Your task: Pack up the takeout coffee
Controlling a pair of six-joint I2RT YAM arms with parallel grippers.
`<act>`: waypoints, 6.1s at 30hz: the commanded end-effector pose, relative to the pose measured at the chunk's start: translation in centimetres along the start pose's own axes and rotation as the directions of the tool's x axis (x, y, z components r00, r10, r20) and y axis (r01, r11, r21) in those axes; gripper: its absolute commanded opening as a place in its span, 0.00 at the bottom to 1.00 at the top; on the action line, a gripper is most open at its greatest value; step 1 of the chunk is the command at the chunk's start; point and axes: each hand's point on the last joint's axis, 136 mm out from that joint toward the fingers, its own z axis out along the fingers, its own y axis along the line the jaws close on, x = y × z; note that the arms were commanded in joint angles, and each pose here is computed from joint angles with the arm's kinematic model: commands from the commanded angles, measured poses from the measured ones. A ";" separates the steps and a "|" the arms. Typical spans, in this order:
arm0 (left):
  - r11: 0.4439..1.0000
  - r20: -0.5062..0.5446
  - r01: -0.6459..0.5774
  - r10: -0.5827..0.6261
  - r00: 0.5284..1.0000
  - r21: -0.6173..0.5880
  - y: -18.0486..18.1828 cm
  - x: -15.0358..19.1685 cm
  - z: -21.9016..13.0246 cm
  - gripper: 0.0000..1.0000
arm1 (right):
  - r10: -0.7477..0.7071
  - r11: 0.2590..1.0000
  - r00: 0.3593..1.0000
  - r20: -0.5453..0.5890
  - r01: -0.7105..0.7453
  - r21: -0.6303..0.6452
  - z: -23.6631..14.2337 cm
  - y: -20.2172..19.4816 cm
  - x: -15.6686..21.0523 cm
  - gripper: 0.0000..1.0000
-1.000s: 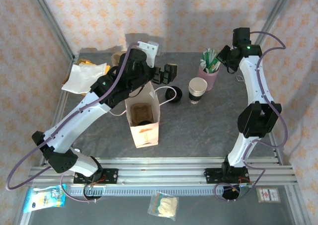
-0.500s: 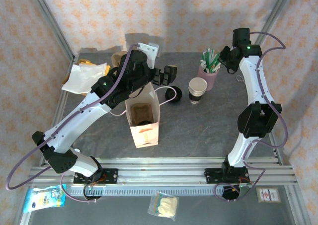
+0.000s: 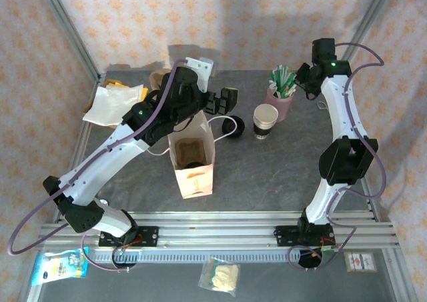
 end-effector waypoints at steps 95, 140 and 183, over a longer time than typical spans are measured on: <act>1.000 -0.046 -0.014 0.014 0.999 0.018 -0.4 1.8 1.9 0.99 | 0.216 0.963 0.976 -0.030 -0.218 -0.158 4.7 -0.1 -2.6 0.07; 0.970 0.134 0.151 -0.126 0.983 -0.192 3.4 -3.4 -2.8 0.99 | 0.142 0.896 0.888 0.437 0.072 -0.438 -23.6 7.3 -8.5 0.00; 0.886 0.172 0.200 -0.139 0.975 -0.419 9.2 -0.3 -6.7 0.99 | 0.135 0.917 0.959 0.249 -0.026 -0.397 -13.5 9.1 -5.4 0.00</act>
